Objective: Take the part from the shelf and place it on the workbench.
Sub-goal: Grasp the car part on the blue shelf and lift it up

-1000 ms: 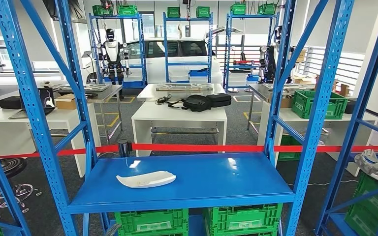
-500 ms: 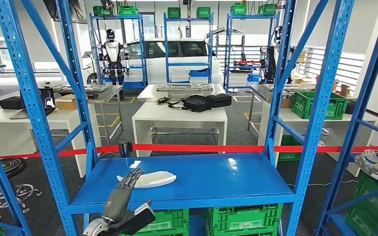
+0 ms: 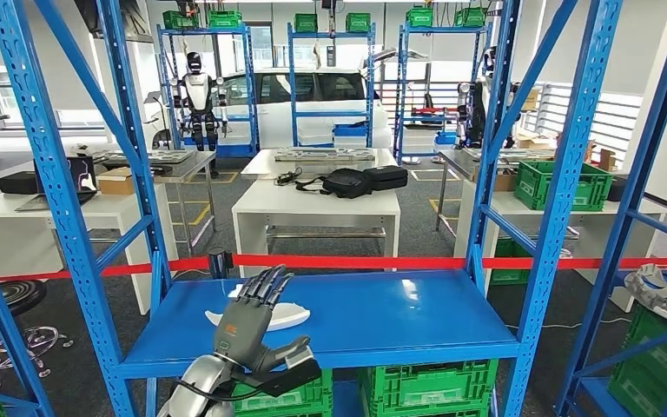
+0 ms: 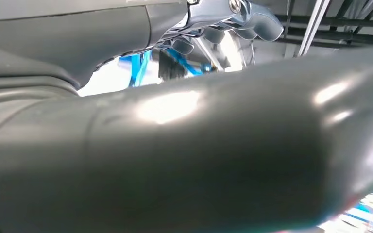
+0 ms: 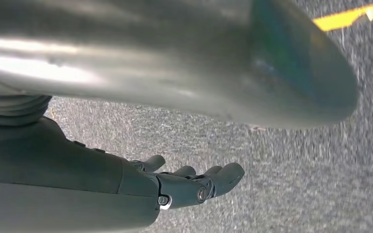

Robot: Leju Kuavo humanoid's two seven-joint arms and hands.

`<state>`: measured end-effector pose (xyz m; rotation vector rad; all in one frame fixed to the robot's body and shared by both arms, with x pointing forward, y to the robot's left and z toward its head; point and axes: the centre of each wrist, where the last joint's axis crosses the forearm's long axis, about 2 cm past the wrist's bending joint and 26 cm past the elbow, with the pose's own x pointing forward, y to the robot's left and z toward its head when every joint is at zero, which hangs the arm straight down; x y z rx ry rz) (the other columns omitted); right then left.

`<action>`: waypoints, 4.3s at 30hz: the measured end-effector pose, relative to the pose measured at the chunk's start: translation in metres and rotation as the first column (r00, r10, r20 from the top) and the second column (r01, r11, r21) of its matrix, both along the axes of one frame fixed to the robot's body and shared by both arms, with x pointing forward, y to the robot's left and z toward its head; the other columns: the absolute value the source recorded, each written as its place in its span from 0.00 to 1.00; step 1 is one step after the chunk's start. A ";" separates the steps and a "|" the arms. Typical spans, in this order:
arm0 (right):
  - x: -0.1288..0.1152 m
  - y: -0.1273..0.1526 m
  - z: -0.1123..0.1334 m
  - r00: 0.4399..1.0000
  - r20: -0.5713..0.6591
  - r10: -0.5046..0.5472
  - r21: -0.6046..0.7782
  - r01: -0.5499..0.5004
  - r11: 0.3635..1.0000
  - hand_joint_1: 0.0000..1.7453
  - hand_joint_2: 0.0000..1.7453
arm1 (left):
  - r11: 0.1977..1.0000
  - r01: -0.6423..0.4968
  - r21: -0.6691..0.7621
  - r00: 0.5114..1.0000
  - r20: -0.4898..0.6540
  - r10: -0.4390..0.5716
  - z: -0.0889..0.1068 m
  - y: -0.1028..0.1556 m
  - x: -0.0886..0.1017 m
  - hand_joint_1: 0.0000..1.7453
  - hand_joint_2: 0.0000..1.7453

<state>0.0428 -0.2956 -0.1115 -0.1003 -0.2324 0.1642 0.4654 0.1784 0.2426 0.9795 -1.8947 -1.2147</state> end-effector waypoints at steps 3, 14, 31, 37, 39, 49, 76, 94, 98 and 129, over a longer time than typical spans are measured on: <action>0.000 0.005 0.000 1.000 -0.004 0.018 0.029 -0.018 0.999 0.00 0.00 | 0.995 -0.060 0.077 0.998 0.014 0.059 0.001 0.002 0.002 0.00 0.00; 0.000 0.019 0.000 0.998 -0.013 0.058 0.090 -0.056 0.994 0.00 0.00 | 0.956 -0.191 0.223 0.981 0.003 0.195 -0.009 0.026 0.005 0.00 0.00; 0.004 0.020 0.001 0.997 -0.005 0.079 0.094 -0.079 0.992 0.00 0.00 | 0.940 -0.223 0.257 0.974 0.012 0.228 -0.015 0.056 0.008 0.00 0.00; 0.004 0.021 0.001 0.997 -0.006 0.080 0.096 -0.079 0.992 0.00 0.00 | 0.937 -0.227 0.266 0.972 0.010 0.233 -0.015 0.056 0.008 0.00 0.00; 0.004 0.021 0.001 0.997 -0.007 0.080 0.098 -0.079 0.992 0.00 0.00 | 0.934 -0.230 0.272 0.971 0.007 0.238 -0.015 0.056 0.008 0.00 0.00; 0.004 0.022 0.001 0.996 -0.006 0.091 0.099 -0.090 0.991 0.00 0.00 | 0.926 -0.254 0.279 0.964 -0.011 0.267 -0.016 0.058 0.009 0.00 0.00; 0.005 0.022 0.001 0.996 -0.002 0.094 0.102 -0.094 0.990 0.00 0.00 | 0.923 -0.249 0.294 0.961 -0.044 0.273 -0.017 0.060 0.009 0.00 0.00; 0.006 0.021 0.001 0.999 -0.013 0.051 0.108 -0.050 0.993 0.00 0.00 | 0.938 -0.205 0.280 0.974 -0.037 0.224 -0.004 0.019 0.007 0.00 0.00; 0.005 0.021 0.001 0.999 -0.018 0.050 0.107 -0.048 0.993 0.00 0.00 | 0.939 -0.202 0.278 0.974 -0.047 0.223 -0.008 0.016 0.005 0.00 0.00; 0.002 0.024 0.000 0.999 -0.034 0.014 0.110 -0.010 0.994 0.00 0.00 | 0.950 -0.161 0.268 0.980 -0.070 0.186 -0.011 0.002 0.001 0.00 0.00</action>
